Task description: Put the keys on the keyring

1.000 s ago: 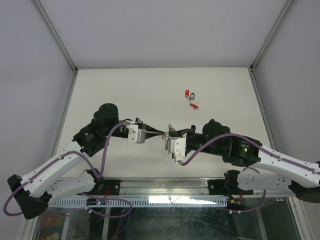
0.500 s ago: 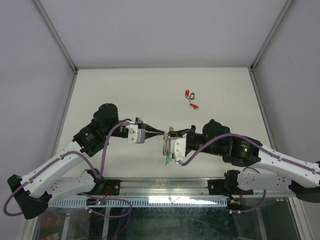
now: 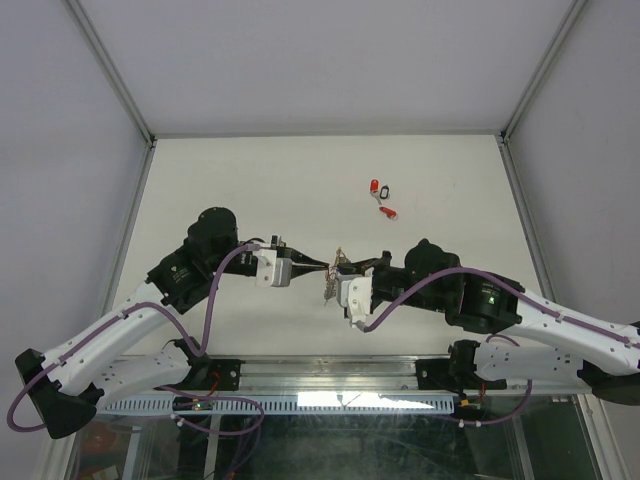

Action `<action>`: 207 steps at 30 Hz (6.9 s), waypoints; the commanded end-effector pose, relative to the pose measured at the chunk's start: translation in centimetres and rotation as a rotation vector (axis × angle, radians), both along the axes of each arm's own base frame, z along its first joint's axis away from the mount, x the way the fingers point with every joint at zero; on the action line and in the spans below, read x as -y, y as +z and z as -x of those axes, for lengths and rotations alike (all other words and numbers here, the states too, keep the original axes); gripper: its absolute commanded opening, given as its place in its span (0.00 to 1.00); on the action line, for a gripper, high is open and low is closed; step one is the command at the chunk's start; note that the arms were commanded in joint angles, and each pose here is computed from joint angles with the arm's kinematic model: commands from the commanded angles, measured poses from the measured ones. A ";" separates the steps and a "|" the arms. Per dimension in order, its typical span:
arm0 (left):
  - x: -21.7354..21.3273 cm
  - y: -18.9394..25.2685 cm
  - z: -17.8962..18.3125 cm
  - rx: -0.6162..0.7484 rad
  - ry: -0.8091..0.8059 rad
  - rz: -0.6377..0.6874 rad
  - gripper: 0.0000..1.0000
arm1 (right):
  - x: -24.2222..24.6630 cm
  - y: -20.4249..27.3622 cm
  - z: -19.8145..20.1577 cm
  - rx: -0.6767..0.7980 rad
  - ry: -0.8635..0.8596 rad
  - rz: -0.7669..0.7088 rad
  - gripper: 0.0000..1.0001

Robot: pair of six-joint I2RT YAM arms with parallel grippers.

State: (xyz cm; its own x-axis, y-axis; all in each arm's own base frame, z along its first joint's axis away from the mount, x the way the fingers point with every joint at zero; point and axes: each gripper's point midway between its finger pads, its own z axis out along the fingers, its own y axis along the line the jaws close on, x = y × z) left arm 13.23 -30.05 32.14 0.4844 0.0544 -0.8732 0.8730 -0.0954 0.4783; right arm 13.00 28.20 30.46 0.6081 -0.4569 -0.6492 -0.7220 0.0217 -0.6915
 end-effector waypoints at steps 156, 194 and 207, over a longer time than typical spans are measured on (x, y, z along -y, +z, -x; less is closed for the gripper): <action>-0.3 2.6 1.8 0.064 -0.064 0.201 0.15 | -1.2 8.1 3.2 0.018 0.139 -0.546 0.00; -0.3 0.5 -2.6 0.051 0.115 -0.040 0.00 | -0.8 1.4 -0.7 -0.110 -0.130 -0.220 0.18; -0.2 -0.6 -2.7 0.065 0.089 -0.120 0.00 | -1.5 0.8 -1.2 -0.166 -0.178 -0.163 0.23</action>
